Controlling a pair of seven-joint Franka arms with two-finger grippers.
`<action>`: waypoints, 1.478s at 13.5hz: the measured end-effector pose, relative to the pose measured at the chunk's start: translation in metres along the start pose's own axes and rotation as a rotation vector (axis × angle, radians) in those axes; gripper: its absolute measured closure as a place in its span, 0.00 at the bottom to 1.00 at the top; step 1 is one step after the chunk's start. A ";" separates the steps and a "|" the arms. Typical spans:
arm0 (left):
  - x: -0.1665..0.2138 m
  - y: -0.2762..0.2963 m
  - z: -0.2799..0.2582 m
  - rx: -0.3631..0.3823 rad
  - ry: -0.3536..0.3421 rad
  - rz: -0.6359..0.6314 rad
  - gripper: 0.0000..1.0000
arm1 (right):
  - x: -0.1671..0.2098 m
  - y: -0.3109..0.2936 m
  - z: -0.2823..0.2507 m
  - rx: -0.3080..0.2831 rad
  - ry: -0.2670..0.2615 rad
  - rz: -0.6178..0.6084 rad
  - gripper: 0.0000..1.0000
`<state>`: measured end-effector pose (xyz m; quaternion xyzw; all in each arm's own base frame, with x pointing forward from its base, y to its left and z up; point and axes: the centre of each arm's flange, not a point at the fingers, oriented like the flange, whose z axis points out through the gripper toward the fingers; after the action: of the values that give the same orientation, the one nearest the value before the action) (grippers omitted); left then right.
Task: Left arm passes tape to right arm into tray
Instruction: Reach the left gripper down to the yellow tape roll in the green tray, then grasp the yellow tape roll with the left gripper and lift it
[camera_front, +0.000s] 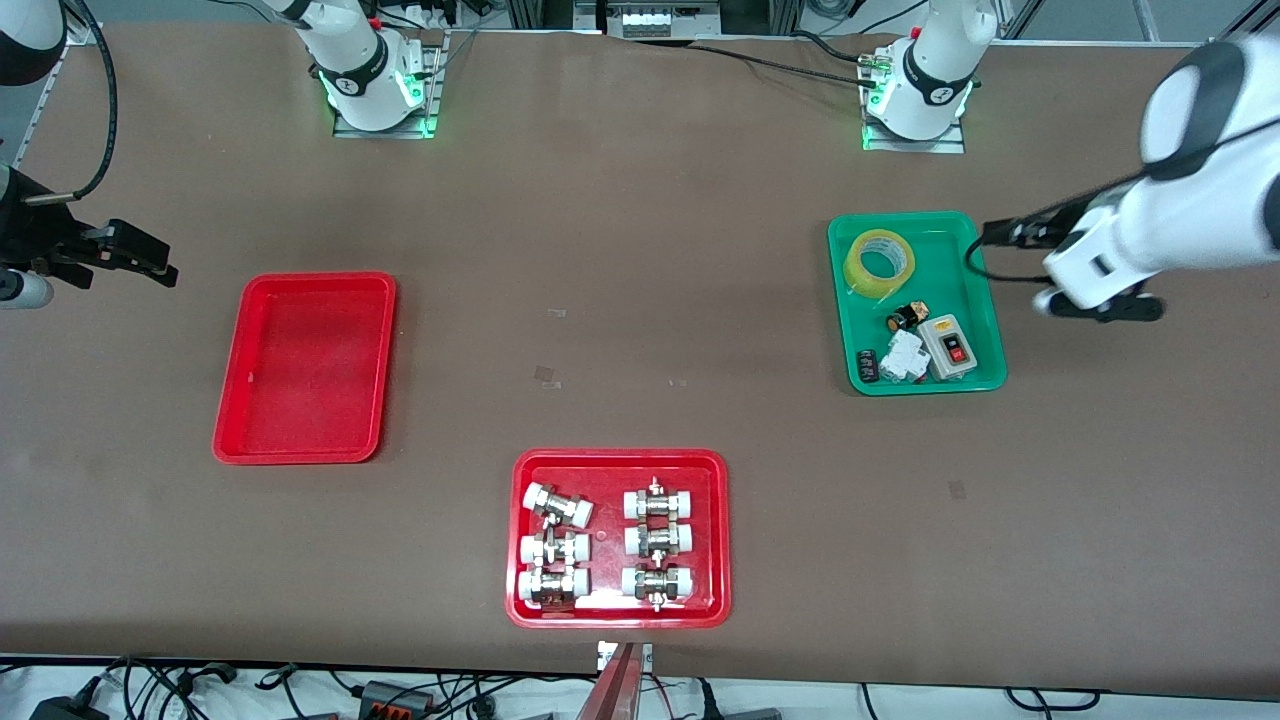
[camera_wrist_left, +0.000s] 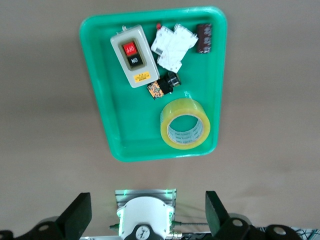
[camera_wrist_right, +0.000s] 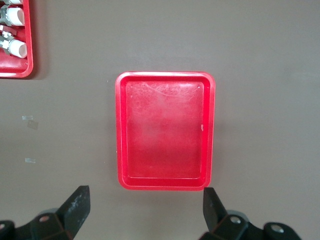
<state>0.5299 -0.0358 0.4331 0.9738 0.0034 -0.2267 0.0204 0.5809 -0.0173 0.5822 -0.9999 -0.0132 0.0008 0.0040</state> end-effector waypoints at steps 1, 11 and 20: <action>0.007 0.001 0.034 -0.013 -0.018 -0.010 0.00 | 0.000 0.000 -0.002 0.000 0.004 0.000 0.00; 0.021 -0.011 0.256 -0.090 -0.076 -0.109 0.00 | 0.001 0.000 -0.002 -0.001 0.005 0.000 0.00; 0.023 -0.010 0.265 -0.116 -0.088 -0.131 0.66 | 0.001 0.002 -0.002 -0.001 0.004 0.002 0.00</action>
<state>0.4336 -0.0367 0.1849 0.9577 0.0791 -0.2697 0.0619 0.5815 -0.0193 0.5843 -0.9999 -0.0120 -0.0015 0.0037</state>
